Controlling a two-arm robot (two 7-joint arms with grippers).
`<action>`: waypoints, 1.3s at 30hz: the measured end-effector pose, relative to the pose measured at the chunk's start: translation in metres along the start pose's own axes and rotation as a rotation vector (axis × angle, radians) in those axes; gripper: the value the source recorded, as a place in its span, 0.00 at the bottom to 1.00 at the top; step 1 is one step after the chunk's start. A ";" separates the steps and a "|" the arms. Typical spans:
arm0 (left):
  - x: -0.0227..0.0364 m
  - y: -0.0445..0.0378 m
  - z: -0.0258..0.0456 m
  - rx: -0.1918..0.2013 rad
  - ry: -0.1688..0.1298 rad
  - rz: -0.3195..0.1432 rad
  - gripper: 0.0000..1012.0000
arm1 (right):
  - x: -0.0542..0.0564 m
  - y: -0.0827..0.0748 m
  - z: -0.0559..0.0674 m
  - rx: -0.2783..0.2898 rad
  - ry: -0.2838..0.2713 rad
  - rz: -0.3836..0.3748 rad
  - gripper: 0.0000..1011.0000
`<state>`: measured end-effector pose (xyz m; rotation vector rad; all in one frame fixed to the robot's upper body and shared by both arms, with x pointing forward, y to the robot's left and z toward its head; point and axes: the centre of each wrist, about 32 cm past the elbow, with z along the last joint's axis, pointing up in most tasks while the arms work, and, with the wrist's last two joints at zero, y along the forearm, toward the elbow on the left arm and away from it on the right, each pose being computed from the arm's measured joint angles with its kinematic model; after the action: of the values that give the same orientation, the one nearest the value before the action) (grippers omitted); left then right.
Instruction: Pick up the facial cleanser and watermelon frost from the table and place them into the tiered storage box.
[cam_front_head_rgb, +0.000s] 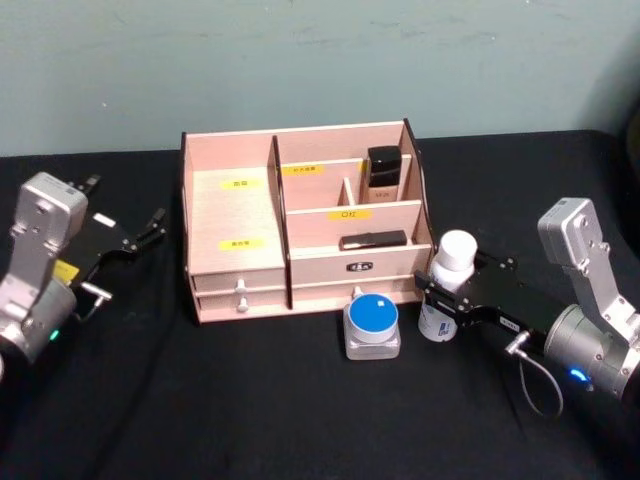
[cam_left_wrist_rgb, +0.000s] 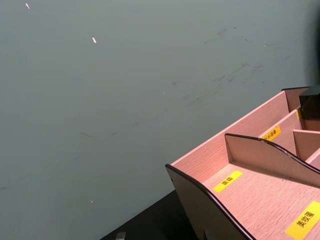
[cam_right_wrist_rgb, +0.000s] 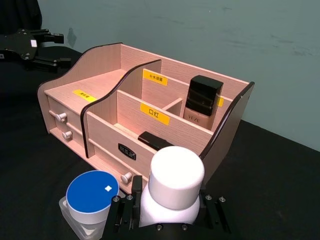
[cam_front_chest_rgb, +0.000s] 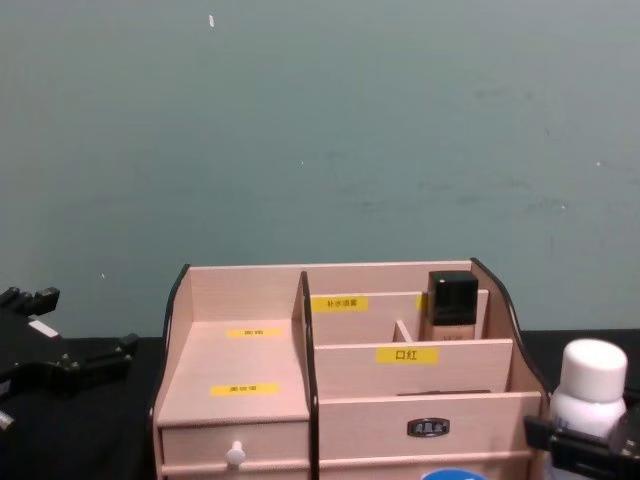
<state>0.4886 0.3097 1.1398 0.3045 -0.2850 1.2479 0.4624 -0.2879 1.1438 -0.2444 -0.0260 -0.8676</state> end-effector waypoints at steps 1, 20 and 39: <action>0.0000 0.0000 0.0000 0.000 0.000 0.000 1.00 | 0.000 0.000 0.000 0.000 0.000 0.000 0.61; 0.0000 0.0000 0.0000 0.000 0.000 0.000 1.00 | -0.002 -0.005 0.016 0.021 -0.012 0.037 0.61; 0.0000 0.0000 0.0000 0.000 0.000 0.000 1.00 | -0.011 0.006 0.094 0.136 -0.161 0.128 0.61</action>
<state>0.4886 0.3097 1.1398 0.3044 -0.2850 1.2479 0.4667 -0.2554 1.2322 -0.1860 -0.2161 -0.7143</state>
